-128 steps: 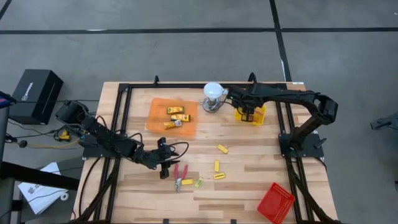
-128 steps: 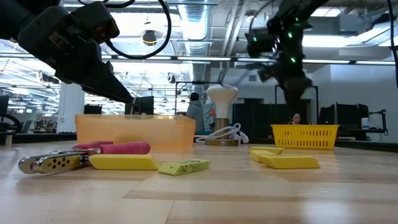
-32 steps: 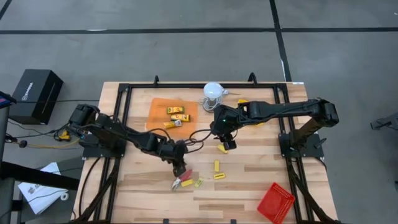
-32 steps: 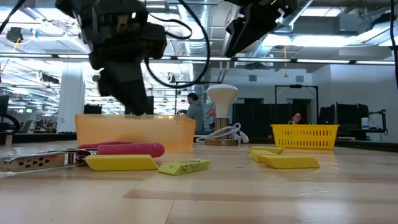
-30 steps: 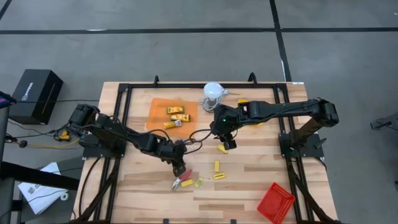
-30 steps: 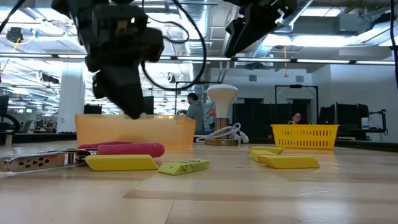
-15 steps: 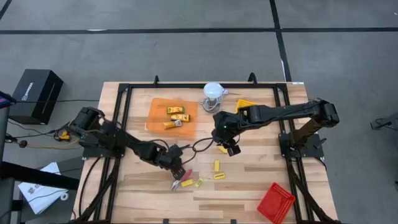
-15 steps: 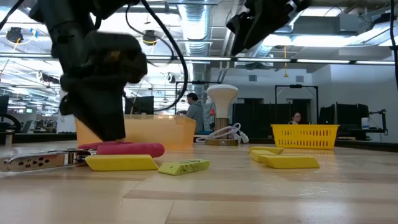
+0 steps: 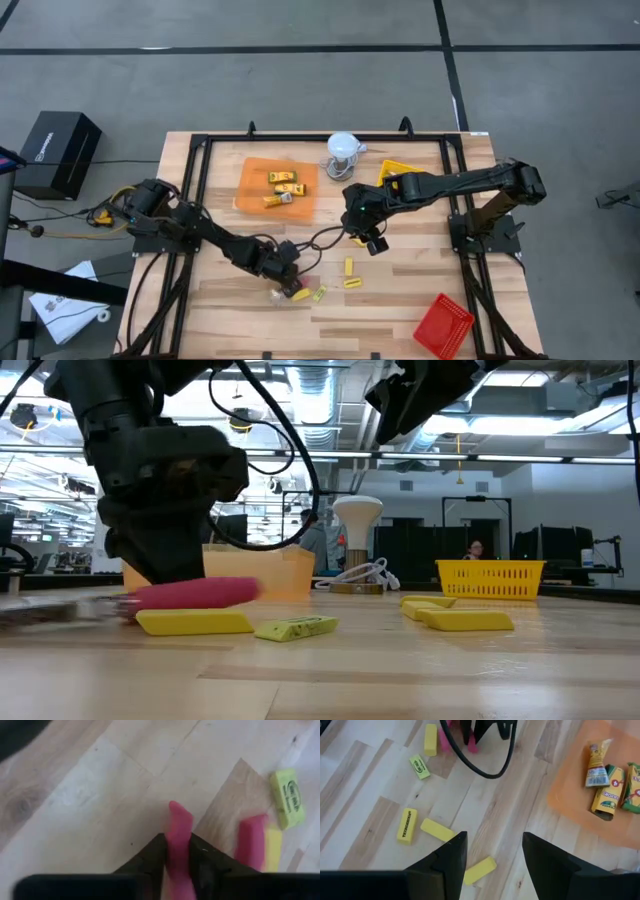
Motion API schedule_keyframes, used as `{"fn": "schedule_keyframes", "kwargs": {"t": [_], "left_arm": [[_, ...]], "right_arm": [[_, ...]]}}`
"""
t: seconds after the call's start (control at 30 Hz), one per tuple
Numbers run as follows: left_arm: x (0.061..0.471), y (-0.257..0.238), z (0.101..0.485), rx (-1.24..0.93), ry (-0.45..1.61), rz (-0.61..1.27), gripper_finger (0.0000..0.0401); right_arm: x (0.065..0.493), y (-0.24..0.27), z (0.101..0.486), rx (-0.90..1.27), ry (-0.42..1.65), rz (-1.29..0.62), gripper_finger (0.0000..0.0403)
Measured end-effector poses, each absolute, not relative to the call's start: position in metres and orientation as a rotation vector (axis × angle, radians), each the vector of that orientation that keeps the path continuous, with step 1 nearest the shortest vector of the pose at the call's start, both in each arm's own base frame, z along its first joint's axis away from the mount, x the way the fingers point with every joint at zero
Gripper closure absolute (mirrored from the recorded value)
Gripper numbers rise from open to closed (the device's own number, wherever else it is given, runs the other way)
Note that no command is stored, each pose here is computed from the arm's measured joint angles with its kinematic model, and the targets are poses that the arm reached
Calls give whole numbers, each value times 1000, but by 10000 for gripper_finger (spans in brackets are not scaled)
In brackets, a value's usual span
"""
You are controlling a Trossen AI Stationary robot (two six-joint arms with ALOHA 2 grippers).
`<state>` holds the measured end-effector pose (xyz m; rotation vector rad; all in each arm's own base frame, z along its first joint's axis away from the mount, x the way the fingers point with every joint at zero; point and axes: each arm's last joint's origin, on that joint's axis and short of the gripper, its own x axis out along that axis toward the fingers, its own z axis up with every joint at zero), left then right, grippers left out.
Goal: Pick & Place School Supplies
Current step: Put the pink hole puncher into the yellow bin
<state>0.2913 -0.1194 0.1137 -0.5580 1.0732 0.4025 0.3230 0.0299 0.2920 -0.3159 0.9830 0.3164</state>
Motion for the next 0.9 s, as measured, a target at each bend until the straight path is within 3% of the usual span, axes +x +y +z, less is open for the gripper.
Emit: {"fn": "schedule_keyframes", "kwargs": {"t": [0.07, 0.33, 0.7, 0.9], "left_arm": [[291, -119, 114, -505, 1076, 376, 369], [289, -110, 137, -275, 966, 341, 369], [259, -90, 255, 26, 273, 442, 369], [222, -83, 289, 79, -166, 268, 369]], "right_arm": [[324, 30, 292, -316, 977, 315, 226], [326, 30, 294, -322, 942, 312, 238], [337, 23, 302, -322, 812, 280, 234], [347, 26, 312, -344, 661, 283, 226]]}}
